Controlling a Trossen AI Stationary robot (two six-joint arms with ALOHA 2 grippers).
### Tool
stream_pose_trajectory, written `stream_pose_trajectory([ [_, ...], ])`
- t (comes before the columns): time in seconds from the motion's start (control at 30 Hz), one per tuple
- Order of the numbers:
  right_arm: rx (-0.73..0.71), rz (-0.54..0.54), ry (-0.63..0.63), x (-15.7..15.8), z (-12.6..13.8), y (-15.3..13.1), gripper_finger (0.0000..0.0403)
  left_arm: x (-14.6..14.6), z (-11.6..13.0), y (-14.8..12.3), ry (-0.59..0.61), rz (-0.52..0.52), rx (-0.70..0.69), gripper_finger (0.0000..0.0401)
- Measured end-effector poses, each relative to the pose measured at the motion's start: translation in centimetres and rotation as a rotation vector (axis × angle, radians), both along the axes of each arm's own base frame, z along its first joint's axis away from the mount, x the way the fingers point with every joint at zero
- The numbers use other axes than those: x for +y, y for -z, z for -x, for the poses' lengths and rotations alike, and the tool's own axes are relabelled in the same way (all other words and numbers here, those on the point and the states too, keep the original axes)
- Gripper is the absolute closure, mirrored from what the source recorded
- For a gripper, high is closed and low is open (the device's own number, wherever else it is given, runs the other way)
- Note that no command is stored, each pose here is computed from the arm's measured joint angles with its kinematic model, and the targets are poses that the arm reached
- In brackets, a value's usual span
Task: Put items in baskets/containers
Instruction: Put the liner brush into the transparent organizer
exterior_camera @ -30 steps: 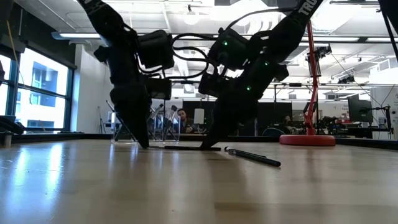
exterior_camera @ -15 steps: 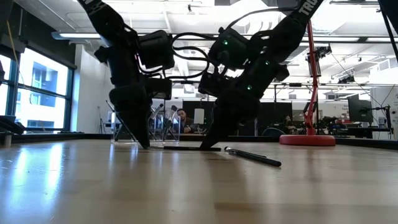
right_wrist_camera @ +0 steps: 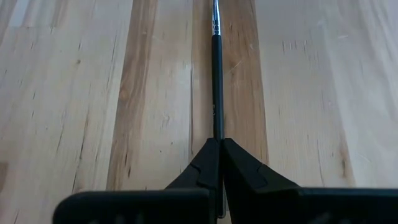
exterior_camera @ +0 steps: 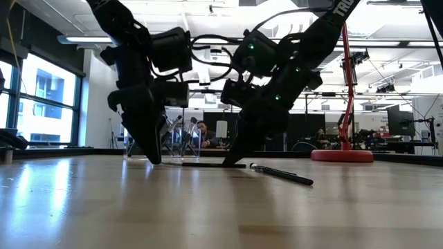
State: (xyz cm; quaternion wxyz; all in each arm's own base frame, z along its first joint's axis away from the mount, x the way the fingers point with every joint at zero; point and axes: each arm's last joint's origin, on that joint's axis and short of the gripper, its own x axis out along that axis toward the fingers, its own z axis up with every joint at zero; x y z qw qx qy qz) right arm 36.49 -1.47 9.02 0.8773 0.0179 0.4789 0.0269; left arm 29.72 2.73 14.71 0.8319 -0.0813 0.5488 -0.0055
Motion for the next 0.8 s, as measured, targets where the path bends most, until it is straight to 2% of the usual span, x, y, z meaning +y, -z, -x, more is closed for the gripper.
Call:
stream_pose_trajectory([
  [0.07,0.000,0.001,0.000,0.0,0.0,0.0,0.0400,-0.6,-0.2,0.0,0.019,-0.008,-0.011,0.0318],
  [0.27,-0.001,-0.002,-0.001,0.0,0.0,0.0,0.0400,-1.5,-0.6,-0.3,0.014,-0.118,-0.042,0.0318],
  [0.8,-0.005,-0.025,0.022,0.0,0.0,0.0,0.0398,-1.4,-0.7,-0.1,0.079,-0.202,-0.039,0.0318],
])
